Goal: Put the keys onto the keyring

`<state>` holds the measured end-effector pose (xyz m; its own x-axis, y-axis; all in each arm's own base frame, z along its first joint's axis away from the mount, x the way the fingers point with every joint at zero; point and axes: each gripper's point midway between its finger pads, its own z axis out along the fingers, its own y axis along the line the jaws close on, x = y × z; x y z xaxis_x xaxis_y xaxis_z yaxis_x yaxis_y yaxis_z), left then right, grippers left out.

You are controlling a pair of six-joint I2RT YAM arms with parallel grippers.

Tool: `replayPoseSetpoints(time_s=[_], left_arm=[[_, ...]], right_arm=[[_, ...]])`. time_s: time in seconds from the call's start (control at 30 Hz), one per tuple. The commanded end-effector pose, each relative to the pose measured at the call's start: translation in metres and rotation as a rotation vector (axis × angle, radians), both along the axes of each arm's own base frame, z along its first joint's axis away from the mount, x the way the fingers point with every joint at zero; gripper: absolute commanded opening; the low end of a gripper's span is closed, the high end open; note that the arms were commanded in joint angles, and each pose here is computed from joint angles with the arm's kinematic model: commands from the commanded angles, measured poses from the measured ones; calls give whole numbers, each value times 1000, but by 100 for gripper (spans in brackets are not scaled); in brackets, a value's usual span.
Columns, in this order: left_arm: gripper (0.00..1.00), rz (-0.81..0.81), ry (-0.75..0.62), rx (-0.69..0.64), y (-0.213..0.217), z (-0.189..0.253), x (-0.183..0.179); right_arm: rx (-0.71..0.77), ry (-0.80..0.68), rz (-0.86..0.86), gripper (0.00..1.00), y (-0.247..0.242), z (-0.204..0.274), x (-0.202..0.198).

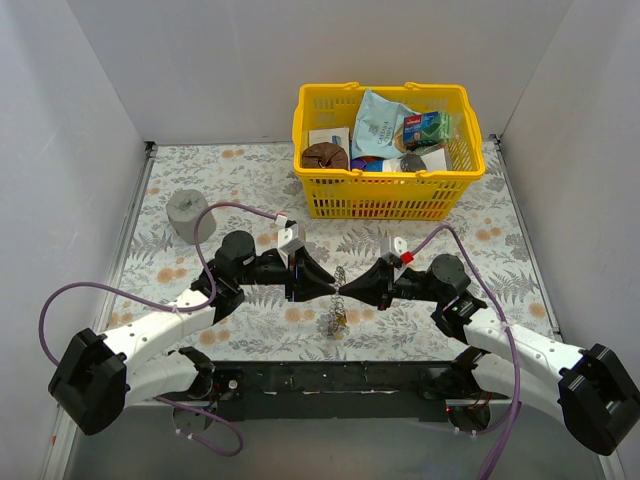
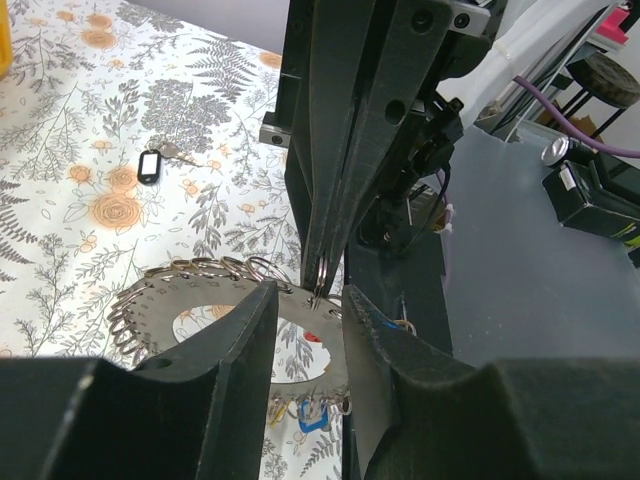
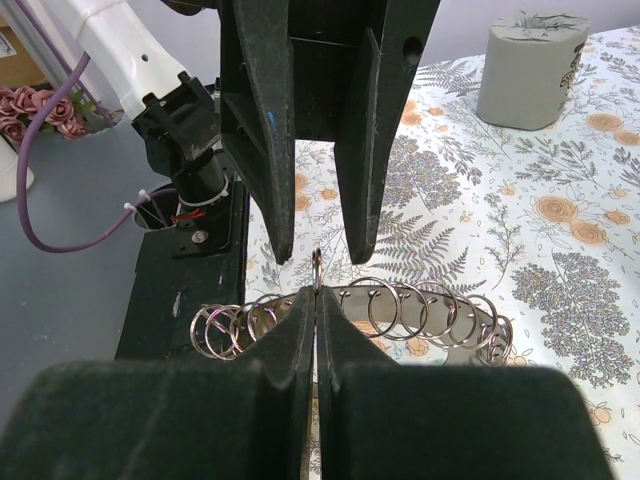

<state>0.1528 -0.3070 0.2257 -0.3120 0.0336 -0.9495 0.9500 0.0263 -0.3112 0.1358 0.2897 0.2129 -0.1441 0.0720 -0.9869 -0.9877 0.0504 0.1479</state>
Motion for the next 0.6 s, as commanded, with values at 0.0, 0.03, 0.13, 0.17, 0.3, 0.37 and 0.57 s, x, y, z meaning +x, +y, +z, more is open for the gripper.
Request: replayPoseSetpoints(time_s=[0.0,0.03,0.13,0.17,0.3,0.37,0.57], left_arm=[[30,22,-11,14,-3,-3,4],[28,23,-12,16,-3,-3,4],[26,18,-8,21,-6,-4,4],[23,18,-6,24,-6,-4,4],[18,18,-1,30,-7,-6,4],[14,19,1,34,-8,-7,4],[4,36,-2,32,-7,-4,6]], right_arm=[[74,-74,8,1,0,27,0],[74,-71,8,1,0,27,0],[75,-71,4,1,0,26,1],[76,-70,1,1,0,26,1],[77,-68,1,1,0,27,1],[75,-63,1,1,0,26,1],[74,-57,-1,1,-1,24,1]])
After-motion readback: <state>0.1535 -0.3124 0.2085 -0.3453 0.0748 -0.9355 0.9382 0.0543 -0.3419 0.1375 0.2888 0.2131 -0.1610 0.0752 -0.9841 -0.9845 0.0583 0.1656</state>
